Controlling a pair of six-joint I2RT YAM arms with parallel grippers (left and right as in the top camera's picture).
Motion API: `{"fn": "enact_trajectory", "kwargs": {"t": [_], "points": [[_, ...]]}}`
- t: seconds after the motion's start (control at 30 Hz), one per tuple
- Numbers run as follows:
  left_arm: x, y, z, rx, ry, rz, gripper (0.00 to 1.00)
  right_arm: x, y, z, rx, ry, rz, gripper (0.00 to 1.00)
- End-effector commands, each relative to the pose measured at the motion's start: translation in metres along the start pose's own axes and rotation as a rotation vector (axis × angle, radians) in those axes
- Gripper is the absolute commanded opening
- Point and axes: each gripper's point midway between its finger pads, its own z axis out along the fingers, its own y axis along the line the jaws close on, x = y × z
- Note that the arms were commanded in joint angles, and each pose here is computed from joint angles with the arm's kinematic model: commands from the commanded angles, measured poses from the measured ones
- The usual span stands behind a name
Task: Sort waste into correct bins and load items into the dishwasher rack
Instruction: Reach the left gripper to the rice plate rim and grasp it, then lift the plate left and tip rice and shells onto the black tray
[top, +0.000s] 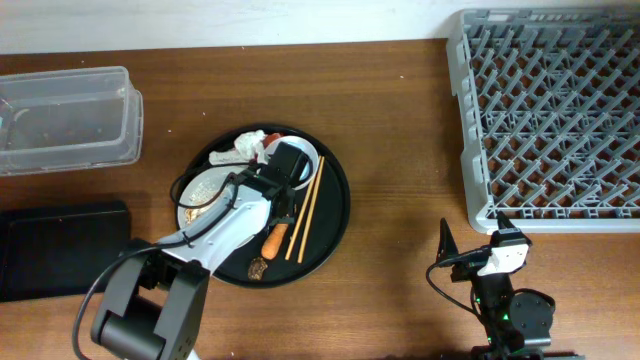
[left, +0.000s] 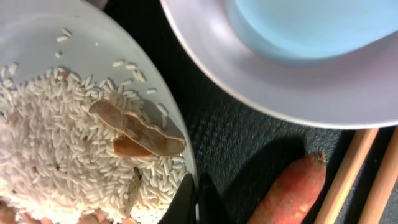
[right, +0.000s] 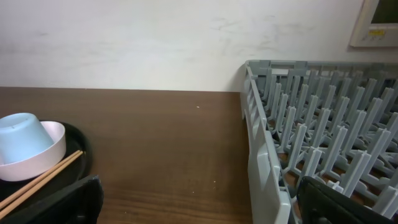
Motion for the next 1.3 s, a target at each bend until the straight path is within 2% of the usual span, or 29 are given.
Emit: {"fn": "enact_trajectory", "kwargs": {"t": [0.0,0.43,0.73,0.83,0.93,1.03,1.17,1.27], "points": [[-0.023,0.015,-0.023,-0.066,-0.068,-0.017,0.01,0.005,-0.003,0.001,0.015,0.005,-0.006,0.98],[-0.043,0.03,-0.043,-0.155,-0.109,0.032,0.01,0.005,-0.003,0.001,0.015,0.005,-0.005,0.98],[-0.059,0.069,-0.079,-0.347,-0.181,0.02,0.01,0.005,-0.003,0.001,0.015,0.005,-0.006,0.98],[-0.063,0.085,-0.087,-0.335,-0.202,-0.043,0.01,0.006,-0.003,0.001,0.015,0.006,-0.006,0.98],[-0.066,0.121,-0.09,-0.345,-0.195,-0.146,0.01,0.006,-0.003,0.001,0.015,0.006,-0.006,0.99],[-0.069,0.145,-0.077,-0.23,-0.165,-0.282,0.01,0.006,-0.003,0.001,0.015,0.006,-0.006,0.98],[-0.062,0.214,-0.065,-0.241,-0.137,-0.486,0.01,0.005,-0.003,0.001,0.015,0.005,-0.006,0.98],[-0.058,0.244,-0.055,-0.134,-0.132,-0.621,0.0,0.005,-0.003,0.001,0.015,0.005,-0.006,0.98]]}}
